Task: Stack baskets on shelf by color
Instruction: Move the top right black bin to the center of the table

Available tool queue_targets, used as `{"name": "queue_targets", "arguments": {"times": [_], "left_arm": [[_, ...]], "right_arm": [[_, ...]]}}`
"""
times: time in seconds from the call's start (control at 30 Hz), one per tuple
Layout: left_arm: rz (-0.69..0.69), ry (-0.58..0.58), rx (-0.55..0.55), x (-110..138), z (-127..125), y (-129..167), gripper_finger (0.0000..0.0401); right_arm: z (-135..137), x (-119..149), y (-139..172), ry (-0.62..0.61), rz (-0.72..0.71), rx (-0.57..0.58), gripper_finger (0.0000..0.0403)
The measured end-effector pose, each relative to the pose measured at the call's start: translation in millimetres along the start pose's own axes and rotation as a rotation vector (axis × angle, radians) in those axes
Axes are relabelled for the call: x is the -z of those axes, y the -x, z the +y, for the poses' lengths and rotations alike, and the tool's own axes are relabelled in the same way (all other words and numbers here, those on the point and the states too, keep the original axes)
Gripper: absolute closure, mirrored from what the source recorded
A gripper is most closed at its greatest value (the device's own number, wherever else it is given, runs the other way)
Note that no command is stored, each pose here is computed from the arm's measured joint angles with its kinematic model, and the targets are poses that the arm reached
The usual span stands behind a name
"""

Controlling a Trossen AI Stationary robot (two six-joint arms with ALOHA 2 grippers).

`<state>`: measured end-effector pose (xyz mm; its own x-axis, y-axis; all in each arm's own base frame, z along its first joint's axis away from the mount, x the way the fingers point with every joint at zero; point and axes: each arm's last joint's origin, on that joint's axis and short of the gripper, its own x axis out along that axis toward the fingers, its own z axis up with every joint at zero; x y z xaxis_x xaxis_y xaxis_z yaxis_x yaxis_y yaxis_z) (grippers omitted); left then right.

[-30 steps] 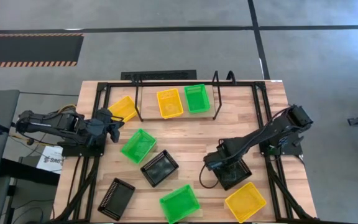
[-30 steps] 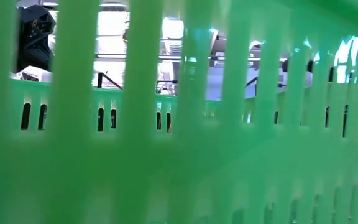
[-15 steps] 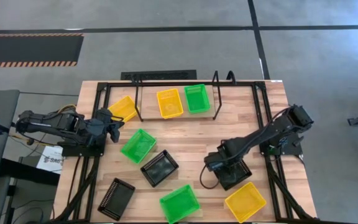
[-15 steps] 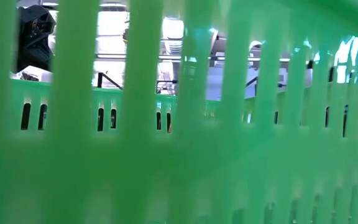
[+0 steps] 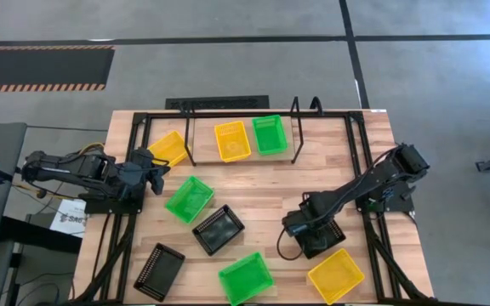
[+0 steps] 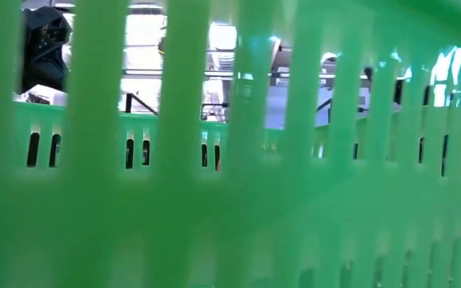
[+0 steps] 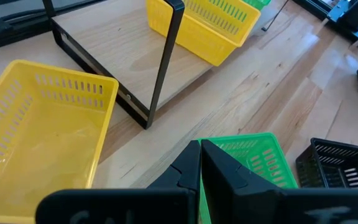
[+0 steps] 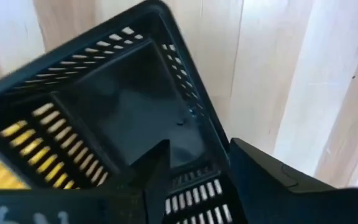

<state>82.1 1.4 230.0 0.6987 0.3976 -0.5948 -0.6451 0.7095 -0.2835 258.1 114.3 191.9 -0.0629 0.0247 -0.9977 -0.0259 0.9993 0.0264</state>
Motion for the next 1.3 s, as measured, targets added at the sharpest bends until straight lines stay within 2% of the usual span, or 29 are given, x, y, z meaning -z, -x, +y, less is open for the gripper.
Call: {"name": "queue_targets", "arguments": {"times": [0.6, 0.77, 1.3], "left_arm": [[0.000, 0.003, 0.000, 0.0, 0.0, 0.0, 0.0401], [0.000, 0.006, 0.000, 0.0, 0.0, 0.0, 0.0401], [0.000, 0.005, 0.000, 0.0, 0.0, 0.0, 0.0401]], "right_arm": [[0.0, -2.1, -2.1, -0.001, -0.026, -0.006, 0.0224], [-0.4, -2.1, -11.4, -0.002, -0.052, -0.017, 0.0223], [-2.4, 2.8, -15.2, -0.006, -0.008, -0.007, 0.0229]]}}
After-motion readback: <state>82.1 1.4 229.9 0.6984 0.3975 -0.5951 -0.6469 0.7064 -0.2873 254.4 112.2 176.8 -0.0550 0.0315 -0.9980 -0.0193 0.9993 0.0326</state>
